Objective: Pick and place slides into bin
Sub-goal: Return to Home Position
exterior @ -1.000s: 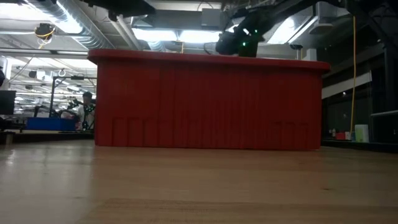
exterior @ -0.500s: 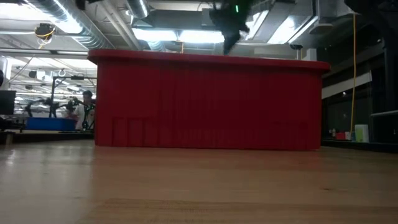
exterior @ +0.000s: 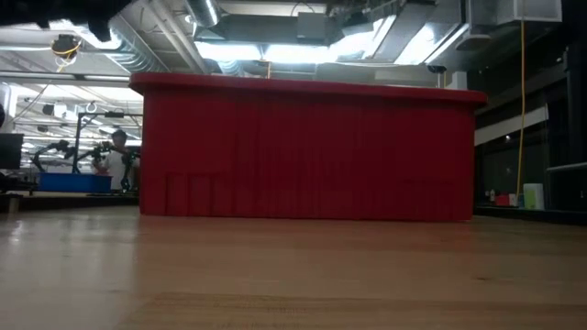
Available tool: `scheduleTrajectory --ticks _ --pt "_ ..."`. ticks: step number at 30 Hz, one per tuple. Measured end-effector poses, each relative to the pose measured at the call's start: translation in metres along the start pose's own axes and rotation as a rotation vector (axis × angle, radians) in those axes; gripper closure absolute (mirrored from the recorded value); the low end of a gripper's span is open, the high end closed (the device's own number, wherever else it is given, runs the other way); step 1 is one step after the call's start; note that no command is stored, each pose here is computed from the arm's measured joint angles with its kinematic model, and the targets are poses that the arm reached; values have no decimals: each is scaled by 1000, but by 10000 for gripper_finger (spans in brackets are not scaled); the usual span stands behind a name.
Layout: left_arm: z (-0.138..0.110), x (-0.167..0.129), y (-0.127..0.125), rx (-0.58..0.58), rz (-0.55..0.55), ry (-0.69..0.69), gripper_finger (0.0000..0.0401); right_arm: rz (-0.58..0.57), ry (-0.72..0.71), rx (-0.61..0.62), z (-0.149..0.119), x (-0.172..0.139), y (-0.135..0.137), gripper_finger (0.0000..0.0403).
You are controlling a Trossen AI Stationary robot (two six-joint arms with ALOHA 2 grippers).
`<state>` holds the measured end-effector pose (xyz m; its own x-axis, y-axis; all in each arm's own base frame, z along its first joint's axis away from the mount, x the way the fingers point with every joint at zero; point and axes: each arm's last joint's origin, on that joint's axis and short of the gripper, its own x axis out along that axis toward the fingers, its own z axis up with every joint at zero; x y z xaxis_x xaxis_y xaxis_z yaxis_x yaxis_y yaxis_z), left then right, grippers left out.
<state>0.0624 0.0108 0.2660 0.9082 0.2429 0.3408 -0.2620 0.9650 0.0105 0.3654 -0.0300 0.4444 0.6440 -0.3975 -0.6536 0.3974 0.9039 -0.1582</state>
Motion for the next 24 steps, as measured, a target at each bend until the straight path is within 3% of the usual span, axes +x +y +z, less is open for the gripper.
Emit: scheduleTrajectory --ticks 4,10,16,24 --pt "-15 5 -3 -11 -52 47 399 63 -94 1 -3 -4 48 401" --pt "-39 5 -5 -25 -60 30 399 -20 -111 -25 -29 -1 102 402" --pt "-67 4 -7 -18 -62 82 399 2 -102 -2 -53 10 131 402" --pt "-80 3 -8 -36 -75 73 399 102 -273 39 -67 -2 143 402"
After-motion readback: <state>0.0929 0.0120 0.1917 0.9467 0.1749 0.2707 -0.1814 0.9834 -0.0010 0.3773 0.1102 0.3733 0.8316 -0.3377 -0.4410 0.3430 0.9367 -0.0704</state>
